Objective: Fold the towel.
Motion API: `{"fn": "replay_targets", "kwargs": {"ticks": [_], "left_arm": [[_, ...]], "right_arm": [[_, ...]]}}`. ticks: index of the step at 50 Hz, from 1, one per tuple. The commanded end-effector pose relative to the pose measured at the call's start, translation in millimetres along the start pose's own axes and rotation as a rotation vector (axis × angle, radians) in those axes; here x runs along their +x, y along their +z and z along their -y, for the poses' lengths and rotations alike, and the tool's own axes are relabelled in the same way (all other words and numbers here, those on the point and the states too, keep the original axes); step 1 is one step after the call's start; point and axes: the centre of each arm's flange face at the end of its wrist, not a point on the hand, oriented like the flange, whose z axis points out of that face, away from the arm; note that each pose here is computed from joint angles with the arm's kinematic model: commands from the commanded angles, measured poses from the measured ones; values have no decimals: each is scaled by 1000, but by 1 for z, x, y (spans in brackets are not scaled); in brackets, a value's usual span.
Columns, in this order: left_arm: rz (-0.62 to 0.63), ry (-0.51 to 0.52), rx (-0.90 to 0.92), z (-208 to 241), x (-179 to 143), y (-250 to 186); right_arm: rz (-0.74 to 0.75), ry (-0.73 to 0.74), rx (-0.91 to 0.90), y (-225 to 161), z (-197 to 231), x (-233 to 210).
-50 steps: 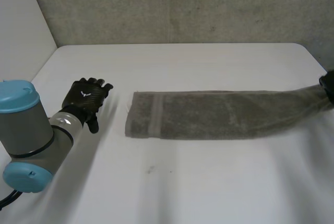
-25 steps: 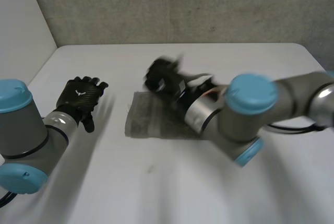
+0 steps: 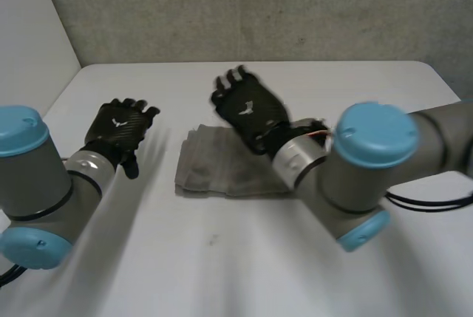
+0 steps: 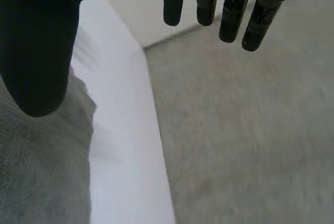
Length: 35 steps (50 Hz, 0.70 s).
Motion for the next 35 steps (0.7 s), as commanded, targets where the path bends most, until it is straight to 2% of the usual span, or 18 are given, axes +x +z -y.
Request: {"fn": "replay_targets", "kwargs": {"ticks": [1,6,14,28,30,35], "left_arm": [[-62,14,78,22,25,-4],[-117,-29,136,36,49,-4],[-136,-76,155,42,57,1],[-138,-78,126,33,59,0],[-132,-79,119,32,57,-1],[-124,-81,101,27,52,-4]], "right_arm": [[-41,287,-172,-31,-33,32],[-28,506,-402,-60,-79,35],[-52,650,-532,-80,-117,33],[-93,647,-561,-79,-143,29],[-167,594,-544,-77,-144,42],[-245,483,-491,-69,-128,69]]}}
